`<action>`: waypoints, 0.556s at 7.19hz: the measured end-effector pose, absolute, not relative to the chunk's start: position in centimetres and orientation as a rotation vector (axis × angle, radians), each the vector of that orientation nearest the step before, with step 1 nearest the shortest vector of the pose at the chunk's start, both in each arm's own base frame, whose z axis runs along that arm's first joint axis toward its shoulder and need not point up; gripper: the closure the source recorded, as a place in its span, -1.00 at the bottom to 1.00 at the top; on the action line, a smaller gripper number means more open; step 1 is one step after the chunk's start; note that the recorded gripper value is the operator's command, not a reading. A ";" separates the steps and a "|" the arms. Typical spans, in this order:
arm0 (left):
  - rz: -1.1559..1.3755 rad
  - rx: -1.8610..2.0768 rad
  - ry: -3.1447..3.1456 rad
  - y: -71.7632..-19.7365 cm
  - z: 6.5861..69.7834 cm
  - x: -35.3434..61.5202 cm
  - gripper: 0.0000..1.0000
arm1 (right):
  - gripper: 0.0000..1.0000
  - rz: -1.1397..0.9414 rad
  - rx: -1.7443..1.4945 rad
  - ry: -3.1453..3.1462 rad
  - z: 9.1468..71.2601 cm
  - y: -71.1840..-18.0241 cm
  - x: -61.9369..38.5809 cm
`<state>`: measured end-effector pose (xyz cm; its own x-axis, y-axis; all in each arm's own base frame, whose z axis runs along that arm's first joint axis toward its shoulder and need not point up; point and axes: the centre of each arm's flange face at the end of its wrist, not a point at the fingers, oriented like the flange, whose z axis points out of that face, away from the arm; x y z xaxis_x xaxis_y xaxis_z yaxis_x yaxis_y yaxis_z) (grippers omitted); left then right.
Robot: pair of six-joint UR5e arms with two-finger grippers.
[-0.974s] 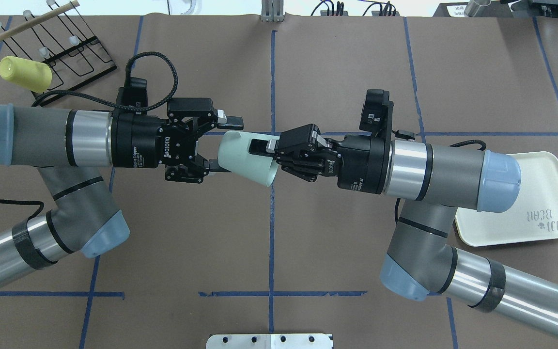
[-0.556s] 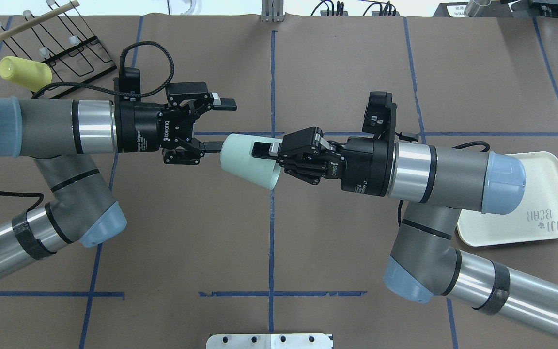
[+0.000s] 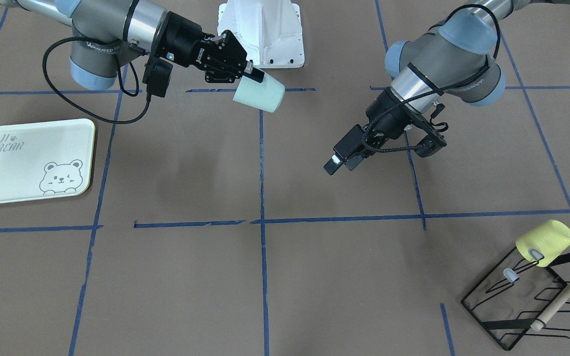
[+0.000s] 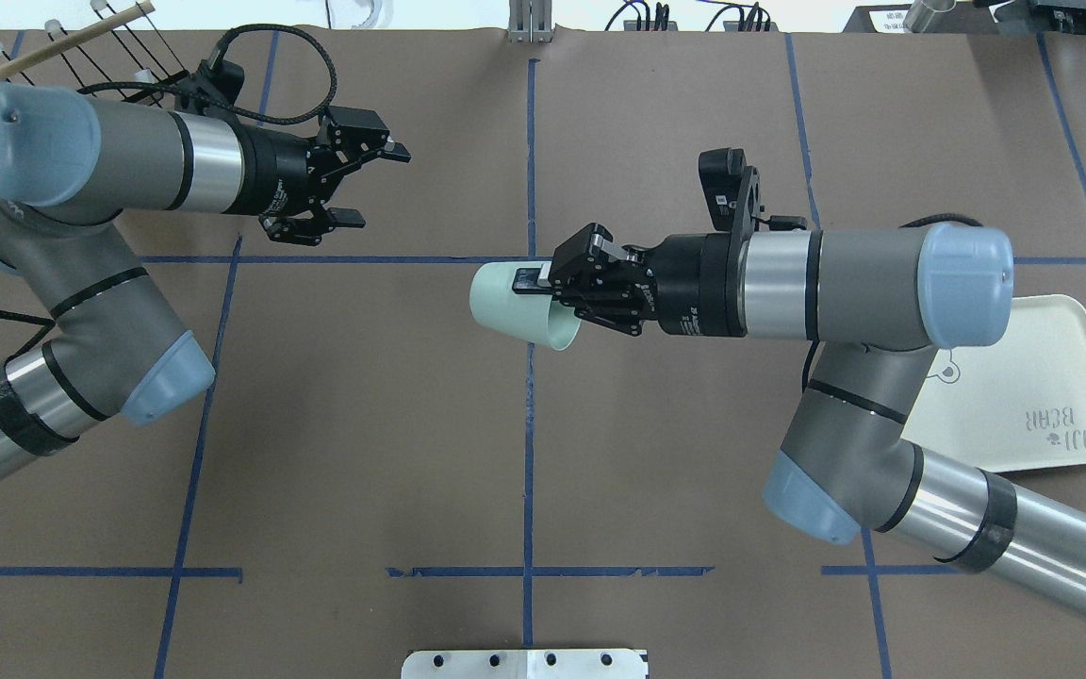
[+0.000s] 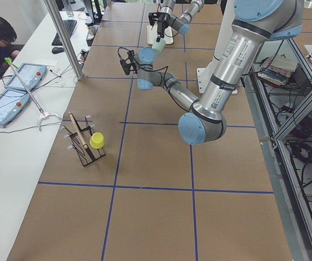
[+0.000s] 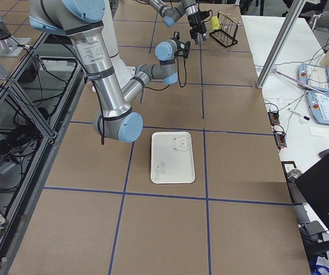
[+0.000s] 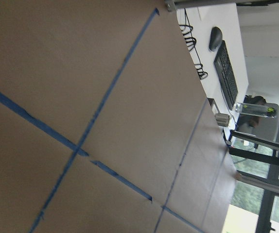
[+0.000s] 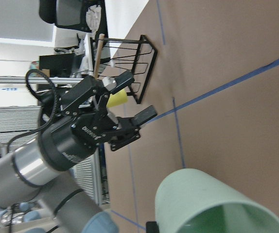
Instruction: Left arm grabs green cup and hands to right arm on tray
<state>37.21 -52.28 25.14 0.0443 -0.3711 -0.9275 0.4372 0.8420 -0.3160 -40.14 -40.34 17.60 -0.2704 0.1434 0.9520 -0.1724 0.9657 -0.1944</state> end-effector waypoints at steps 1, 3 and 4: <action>-0.532 0.121 1.235 -51.9 25.8 36.0 -1.00 | 1.00 0.293 0.033 -1.671 17.3 -41.6 -39.4; -0.285 0.181 0.941 -48.7 26.2 32.5 -1.00 | 1.00 0.231 0.079 -1.327 17.2 -42.8 -38.0; -0.157 0.191 0.835 -47.1 26.3 30.6 -1.00 | 1.00 0.176 0.099 -1.169 17.6 -43.1 -36.4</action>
